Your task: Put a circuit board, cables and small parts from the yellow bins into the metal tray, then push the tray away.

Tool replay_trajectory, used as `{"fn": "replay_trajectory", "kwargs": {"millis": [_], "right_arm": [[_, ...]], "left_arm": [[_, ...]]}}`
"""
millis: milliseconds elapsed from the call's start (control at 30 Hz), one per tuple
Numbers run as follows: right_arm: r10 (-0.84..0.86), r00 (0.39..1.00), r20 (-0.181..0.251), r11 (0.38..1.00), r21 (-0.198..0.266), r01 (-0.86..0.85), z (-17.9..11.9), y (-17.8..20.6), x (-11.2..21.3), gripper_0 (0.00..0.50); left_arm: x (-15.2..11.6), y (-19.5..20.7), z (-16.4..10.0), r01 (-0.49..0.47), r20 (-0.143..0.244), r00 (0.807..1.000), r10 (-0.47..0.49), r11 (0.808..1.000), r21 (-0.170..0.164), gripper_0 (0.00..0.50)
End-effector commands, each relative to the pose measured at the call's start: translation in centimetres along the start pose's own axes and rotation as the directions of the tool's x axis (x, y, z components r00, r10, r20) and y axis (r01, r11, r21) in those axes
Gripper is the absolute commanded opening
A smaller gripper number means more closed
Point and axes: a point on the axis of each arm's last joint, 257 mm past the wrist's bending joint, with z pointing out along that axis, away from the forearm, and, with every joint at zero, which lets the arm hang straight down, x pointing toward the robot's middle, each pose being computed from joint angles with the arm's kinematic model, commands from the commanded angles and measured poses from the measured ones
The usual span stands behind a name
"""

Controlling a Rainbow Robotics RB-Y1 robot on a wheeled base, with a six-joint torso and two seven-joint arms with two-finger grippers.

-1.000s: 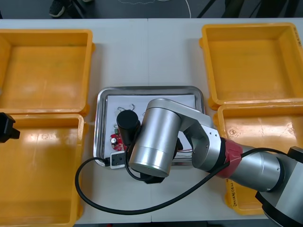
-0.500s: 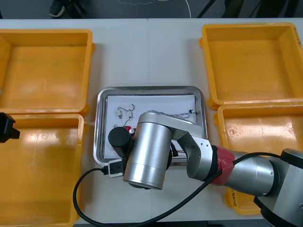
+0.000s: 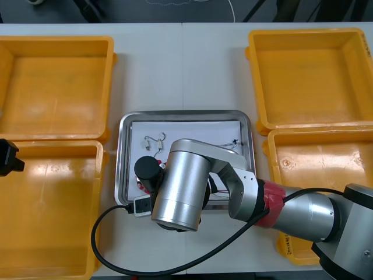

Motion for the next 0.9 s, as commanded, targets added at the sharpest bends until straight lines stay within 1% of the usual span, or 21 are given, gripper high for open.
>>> {"fn": "replay_trajectory", "kwargs": {"millis": [33, 300, 633, 800, 900], "right_arm": [[-0.053, 0.998, 0.025, 0.998, 0.047, 0.052, -1.1, -0.8, -2.1, 0.000], [-0.045, 0.999, 0.023, 0.997, 0.064, 0.044, -1.3, -1.5, -1.9, 0.000], [0.003, 0.999, 0.041, 0.997, 0.077, -0.006, -2.6, -3.6, -1.4, 0.000], [0.019, 0.999, 0.050, 0.995, 0.092, -0.023, -3.6, -4.8, -1.5, 0.000], [0.019, 0.999, 0.041, 0.993, 0.113, -0.024, -4.1, -5.7, -1.2, 0.000]], "left_arm": [[0.2, 2.3, -1.0, -0.078, -0.003, 0.997, 0.078, 0.995, -0.055, 0.500], [0.2, 2.3, -1.0, -0.078, -0.003, 0.997, 0.078, 0.995, -0.055, 0.500], [0.2, 2.3, -1.0, -0.078, -0.003, 0.997, 0.078, 0.995, -0.055, 0.500], [0.2, 2.3, -1.0, -0.078, -0.003, 0.997, 0.078, 0.995, -0.055, 0.500], [0.2, 2.3, -1.0, -0.078, -0.003, 0.997, 0.078, 0.995, -0.055, 0.500]]}}
